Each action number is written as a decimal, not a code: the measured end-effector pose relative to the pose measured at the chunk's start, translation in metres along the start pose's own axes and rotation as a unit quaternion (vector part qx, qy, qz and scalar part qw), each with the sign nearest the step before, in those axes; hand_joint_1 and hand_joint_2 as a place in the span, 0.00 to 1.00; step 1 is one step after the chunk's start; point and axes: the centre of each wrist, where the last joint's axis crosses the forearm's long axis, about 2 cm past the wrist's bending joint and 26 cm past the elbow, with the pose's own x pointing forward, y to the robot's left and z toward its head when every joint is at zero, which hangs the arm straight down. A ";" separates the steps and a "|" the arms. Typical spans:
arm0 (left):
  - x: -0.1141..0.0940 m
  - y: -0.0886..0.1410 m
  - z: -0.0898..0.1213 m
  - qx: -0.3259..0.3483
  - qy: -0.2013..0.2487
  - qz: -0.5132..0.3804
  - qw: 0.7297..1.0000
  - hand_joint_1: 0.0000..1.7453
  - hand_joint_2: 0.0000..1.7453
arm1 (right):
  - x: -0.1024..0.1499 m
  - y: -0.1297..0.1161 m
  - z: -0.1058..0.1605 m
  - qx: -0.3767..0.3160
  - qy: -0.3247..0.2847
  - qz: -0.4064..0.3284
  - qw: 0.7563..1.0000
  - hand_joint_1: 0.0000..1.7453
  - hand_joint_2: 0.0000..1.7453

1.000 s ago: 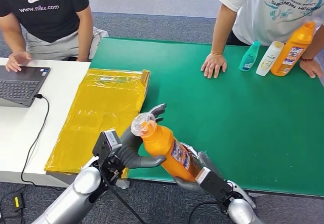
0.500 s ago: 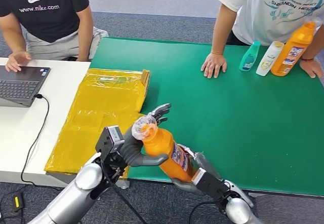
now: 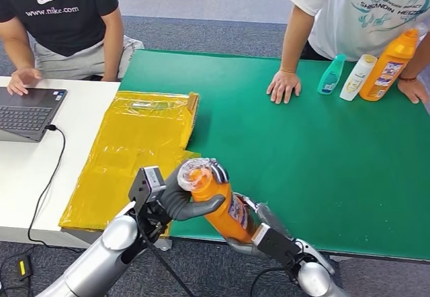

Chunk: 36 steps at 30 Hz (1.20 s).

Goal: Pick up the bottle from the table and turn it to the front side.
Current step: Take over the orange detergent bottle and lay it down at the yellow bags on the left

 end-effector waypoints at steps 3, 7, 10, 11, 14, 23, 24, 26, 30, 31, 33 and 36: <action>0.001 -0.003 -0.001 -0.003 -0.002 0.004 1.000 1.00 1.00 | 0.000 0.001 0.000 0.002 0.001 0.000 1.000 1.00 1.00; 0.001 -0.005 -0.002 -0.005 -0.003 0.006 1.000 1.00 1.00 | -0.001 0.002 0.000 0.005 0.001 -0.001 1.000 1.00 1.00; 0.001 -0.005 -0.002 -0.006 -0.003 0.006 1.000 1.00 1.00 | -0.001 0.003 0.000 0.006 0.002 -0.001 1.000 1.00 1.00; 0.001 -0.005 -0.002 -0.006 -0.003 0.006 1.000 1.00 1.00 | -0.001 0.003 0.000 0.006 0.002 -0.001 1.000 1.00 1.00; 0.001 -0.005 -0.002 -0.006 -0.003 0.006 1.000 1.00 1.00 | -0.001 0.003 0.000 0.006 0.002 -0.002 1.000 1.00 1.00; 0.001 -0.005 -0.002 -0.007 -0.003 0.006 1.000 1.00 1.00 | -0.002 0.003 0.000 0.008 0.003 -0.002 1.000 0.29 1.00; 0.001 -0.005 -0.002 -0.007 -0.003 0.006 1.000 1.00 1.00 | -0.002 0.003 0.000 0.008 0.003 -0.002 1.000 0.04 1.00; 0.000 -0.005 -0.002 -0.007 -0.002 0.005 1.000 1.00 1.00 | -0.002 0.003 -0.001 0.007 0.003 -0.003 1.000 0.00 1.00; -0.002 -0.003 0.001 -0.008 0.005 -0.001 1.000 1.00 1.00 | -0.001 0.002 -0.003 0.003 0.001 -0.003 1.000 0.00 0.75; -0.003 -0.002 0.002 -0.008 0.006 -0.002 1.000 1.00 1.00 | -0.001 0.001 -0.003 0.003 0.000 -0.003 1.000 0.00 0.50; -0.003 -0.002 0.002 -0.009 0.007 -0.003 1.000 1.00 1.00 | -0.001 0.001 -0.004 0.001 0.000 -0.003 1.000 0.00 0.00; -0.004 -0.001 0.003 -0.009 0.009 -0.004 1.000 1.00 1.00 | -0.001 0.000 -0.006 -0.001 0.000 -0.004 1.000 0.00 0.00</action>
